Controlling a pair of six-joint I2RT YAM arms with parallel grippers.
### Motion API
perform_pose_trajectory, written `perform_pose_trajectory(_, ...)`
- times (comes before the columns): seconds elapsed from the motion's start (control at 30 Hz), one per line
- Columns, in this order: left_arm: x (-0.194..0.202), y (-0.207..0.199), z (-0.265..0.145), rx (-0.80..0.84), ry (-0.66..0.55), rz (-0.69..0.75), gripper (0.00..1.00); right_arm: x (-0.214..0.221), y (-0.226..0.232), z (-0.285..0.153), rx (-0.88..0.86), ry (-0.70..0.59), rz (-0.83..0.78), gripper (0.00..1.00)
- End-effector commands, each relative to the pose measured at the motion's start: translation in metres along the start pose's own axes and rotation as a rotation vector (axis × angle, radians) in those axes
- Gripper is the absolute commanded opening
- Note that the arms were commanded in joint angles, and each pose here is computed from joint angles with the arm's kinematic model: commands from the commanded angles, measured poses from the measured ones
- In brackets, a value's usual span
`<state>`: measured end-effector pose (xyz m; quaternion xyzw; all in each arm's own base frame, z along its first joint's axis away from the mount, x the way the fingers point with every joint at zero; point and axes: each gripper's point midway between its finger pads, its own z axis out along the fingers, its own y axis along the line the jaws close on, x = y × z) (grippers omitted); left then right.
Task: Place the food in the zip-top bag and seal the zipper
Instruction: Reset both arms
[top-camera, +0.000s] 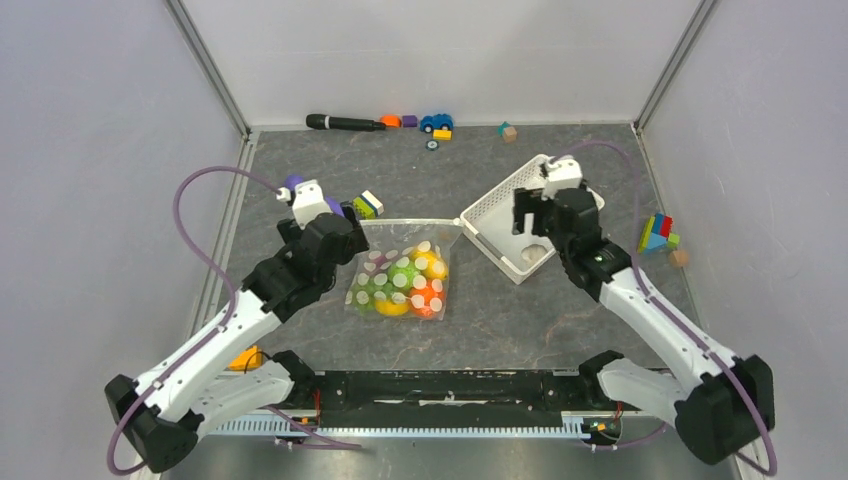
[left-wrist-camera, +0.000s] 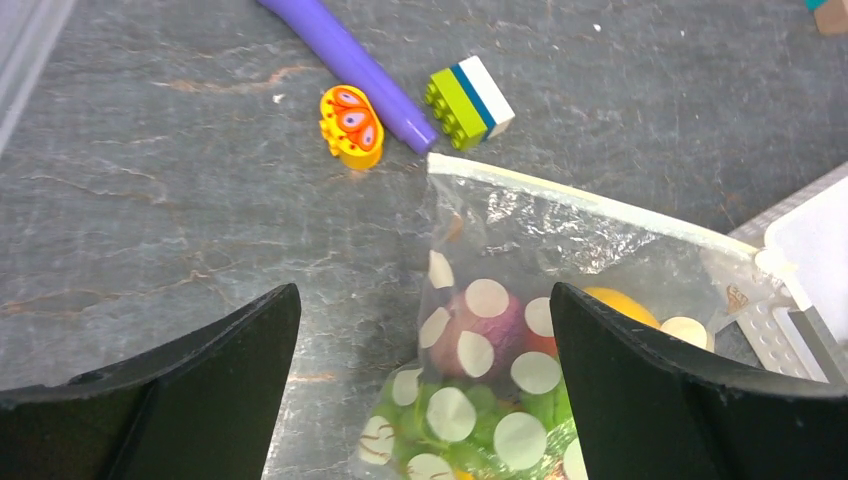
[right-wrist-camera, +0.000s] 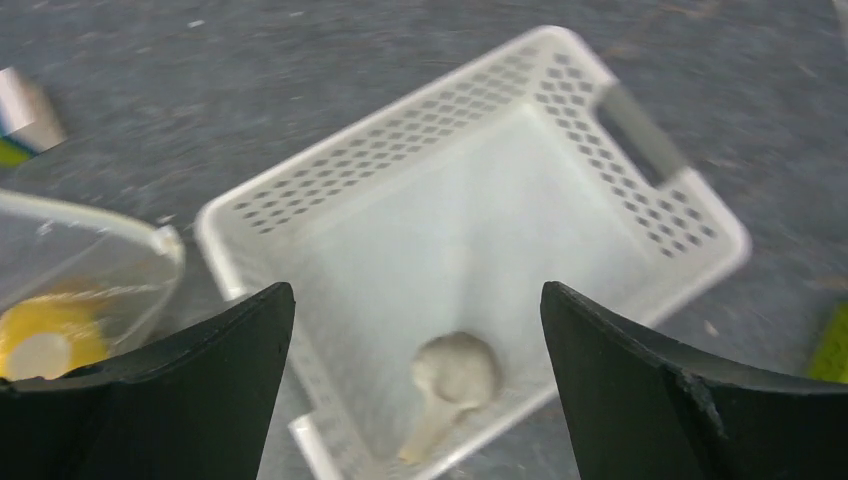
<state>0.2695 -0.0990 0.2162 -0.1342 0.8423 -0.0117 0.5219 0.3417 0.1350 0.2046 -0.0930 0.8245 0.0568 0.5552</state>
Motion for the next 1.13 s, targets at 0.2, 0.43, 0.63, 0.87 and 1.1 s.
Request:
perform_pose_trajectory(0.2,-0.009,0.035,-0.005,-0.131,-0.085,-0.033,1.0,0.053,-0.157,-0.038,0.446,-0.021,0.331,0.98)
perform_pose_trajectory(0.43,-0.01,0.047,-0.007,-0.179,-0.116,-0.054,1.0,0.058,-0.193,-0.065,0.571,-0.096,0.377,0.98)
perform_pose_trajectory(0.63,-0.008,0.052,-0.009,-0.165,-0.142,-0.075,1.0,0.056,-0.19,-0.069,0.557,-0.155,0.367,0.98)
perform_pose_trajectory(0.87,-0.008,0.054,-0.01,-0.155,-0.159,-0.086,1.0,0.06,-0.19,-0.069,0.555,-0.175,0.354,0.98)
perform_pose_trajectory(1.1,-0.005,0.055,-0.008,-0.156,-0.163,-0.077,1.0,0.056,-0.188,-0.07,0.54,-0.208,0.342,0.98)
